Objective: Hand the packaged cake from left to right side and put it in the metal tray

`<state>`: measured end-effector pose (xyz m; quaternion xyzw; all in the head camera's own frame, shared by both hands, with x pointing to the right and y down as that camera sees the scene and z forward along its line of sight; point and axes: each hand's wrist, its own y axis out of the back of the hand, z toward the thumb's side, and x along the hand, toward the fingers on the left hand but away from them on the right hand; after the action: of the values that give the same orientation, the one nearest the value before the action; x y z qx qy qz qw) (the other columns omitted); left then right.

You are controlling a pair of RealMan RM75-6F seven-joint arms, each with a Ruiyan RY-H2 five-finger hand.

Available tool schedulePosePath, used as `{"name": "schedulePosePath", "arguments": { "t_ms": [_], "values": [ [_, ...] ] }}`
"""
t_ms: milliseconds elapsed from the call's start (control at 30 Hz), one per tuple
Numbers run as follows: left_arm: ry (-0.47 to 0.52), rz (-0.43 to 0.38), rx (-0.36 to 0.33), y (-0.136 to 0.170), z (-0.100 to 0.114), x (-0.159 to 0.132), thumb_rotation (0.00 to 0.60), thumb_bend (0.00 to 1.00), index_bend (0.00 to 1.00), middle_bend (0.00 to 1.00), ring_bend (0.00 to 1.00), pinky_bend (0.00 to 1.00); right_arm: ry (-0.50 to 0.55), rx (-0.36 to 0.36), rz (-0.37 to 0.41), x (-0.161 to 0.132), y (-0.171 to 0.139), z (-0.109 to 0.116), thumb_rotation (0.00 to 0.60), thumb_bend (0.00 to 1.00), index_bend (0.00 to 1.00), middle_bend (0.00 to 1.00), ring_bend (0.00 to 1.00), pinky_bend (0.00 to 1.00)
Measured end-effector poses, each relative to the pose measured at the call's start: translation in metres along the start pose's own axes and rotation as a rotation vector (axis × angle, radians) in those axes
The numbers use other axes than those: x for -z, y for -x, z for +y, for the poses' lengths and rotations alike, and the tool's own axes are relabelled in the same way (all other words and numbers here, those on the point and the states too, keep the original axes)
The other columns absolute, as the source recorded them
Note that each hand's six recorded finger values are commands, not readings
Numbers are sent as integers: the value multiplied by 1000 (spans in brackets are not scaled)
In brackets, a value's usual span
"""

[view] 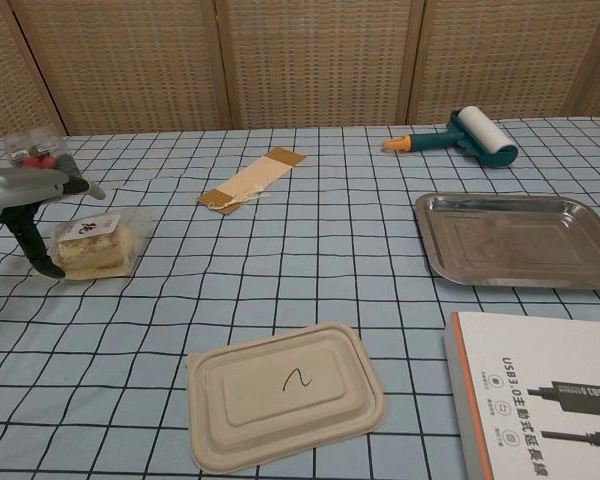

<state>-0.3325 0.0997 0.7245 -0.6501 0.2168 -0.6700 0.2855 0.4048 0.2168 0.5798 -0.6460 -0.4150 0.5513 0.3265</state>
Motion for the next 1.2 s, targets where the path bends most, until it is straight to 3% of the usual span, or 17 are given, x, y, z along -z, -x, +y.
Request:
{"name": "schedulePosePath", "arguments": {
  "t_ms": [100, 167, 233, 300, 367, 600, 867, 1067, 1200],
  "values": [
    [-21, 29, -9, -11, -4, -6, 600, 17, 38, 0, 0, 73, 1, 2, 1, 0, 0, 1, 600, 130, 0, 0, 0, 0],
    [-25, 46, -25, -16, -5, -9, 600, 123, 174, 27, 54, 191, 5, 2, 1, 0, 0, 1, 600, 129, 0, 0, 0, 0],
    [-25, 63, -55, -20, -4, -11, 600, 304, 409, 180, 221, 344, 8, 5, 0, 1, 0, 2, 600, 129, 0, 0, 0, 0],
    [-18, 62, -83, -22, -2, -15, 600, 385, 552, 314, 334, 425, 12, 8, 0, 1, 0, 3, 600, 129, 0, 0, 0, 0],
    [2, 46, -115, -23, 1, -21, 600, 400, 614, 365, 376, 448, 17, 11, -4, 3, 1, 4, 600, 130, 0, 0, 0, 0],
    [16, -25, -207, -20, 18, -41, 600, 400, 630, 376, 383, 449, 25, 13, -15, 6, 3, 5, 600, 129, 0, 0, 0, 0],
    [49, -132, -281, -19, 49, -88, 600, 396, 629, 376, 383, 442, 45, 22, -40, 15, 6, 9, 600, 129, 0, 0, 0, 0],
    [64, -272, -342, -17, 72, -166, 600, 394, 615, 375, 383, 434, 73, 60, -78, 29, 8, 21, 600, 128, 0, 0, 0, 0],
    [20, -344, -359, -17, 76, -225, 600, 389, 595, 345, 378, 413, 83, 77, -95, 37, 8, 27, 600, 128, 0, 0, 0, 0]
  ]
}}
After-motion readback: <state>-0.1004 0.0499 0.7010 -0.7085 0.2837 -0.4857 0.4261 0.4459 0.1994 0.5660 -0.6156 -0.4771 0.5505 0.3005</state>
